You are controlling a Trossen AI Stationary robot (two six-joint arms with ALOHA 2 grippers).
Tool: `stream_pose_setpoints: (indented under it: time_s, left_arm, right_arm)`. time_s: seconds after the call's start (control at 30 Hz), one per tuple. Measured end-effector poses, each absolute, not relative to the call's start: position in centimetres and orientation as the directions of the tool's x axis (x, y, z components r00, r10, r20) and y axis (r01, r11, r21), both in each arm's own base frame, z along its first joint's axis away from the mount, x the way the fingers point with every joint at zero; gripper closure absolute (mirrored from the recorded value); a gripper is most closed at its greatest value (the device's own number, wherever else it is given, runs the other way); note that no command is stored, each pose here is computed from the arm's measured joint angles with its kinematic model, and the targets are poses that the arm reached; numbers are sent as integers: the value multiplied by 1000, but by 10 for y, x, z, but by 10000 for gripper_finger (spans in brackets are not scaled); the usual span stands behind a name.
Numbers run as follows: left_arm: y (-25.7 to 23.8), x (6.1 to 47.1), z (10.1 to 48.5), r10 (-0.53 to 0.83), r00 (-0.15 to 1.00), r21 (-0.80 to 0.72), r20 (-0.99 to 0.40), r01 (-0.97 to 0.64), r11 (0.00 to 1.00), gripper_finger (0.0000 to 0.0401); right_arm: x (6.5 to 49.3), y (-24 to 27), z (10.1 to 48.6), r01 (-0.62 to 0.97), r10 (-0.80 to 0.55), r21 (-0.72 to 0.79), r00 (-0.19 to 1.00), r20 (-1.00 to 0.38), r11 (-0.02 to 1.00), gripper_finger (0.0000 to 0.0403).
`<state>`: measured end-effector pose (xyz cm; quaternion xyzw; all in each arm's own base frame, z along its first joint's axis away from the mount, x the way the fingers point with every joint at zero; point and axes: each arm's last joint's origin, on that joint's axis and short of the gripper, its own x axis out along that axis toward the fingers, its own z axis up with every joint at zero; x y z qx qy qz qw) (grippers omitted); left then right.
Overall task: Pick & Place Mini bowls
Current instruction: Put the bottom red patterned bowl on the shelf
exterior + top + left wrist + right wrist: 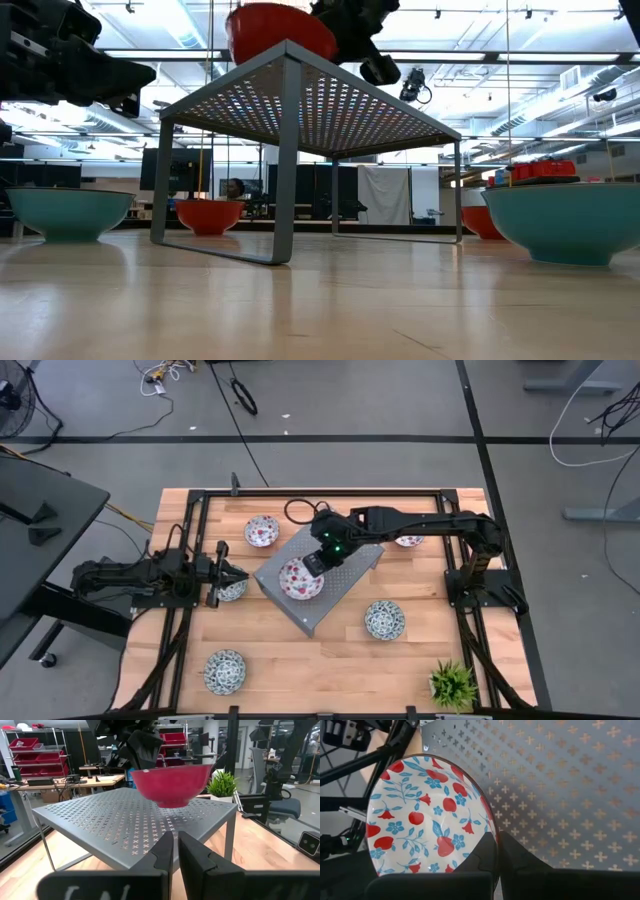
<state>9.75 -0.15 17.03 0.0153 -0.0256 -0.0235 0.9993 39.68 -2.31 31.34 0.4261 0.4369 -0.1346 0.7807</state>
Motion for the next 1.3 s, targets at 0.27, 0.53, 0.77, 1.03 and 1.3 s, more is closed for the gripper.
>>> stream_pose_setpoints:
  time_s: [0.27, 0.53, 0.77, 1.03, 1.3]
  left_arm:
    - [-2, 97, 170, -48, 998, 32, 50, 46, 998, 371]
    - [-2, 98, 170, -48, 998, 32, 49, 46, 998, 371]
    - [-2, 98, 170, -48, 998, 32, 49, 47, 998, 371]
    - [-1, 97, 170, -48, 998, 32, 50, 46, 998, 371]
    - [-2, 98, 170, -48, 998, 31, 49, 46, 998, 371]
  right_arm:
    - [395, -26, 312, 600, 145, 524, 564, -813, 604, 403]
    - [393, -26, 311, 602, 146, 513, 551, -822, 612, 403]
    - [393, -26, 311, 602, 141, 505, 548, -825, 619, 403]
    - [395, -26, 307, 607, 133, 492, 537, -833, 625, 403]
    - [395, -24, 308, 597, 133, 488, 538, -832, 636, 396]
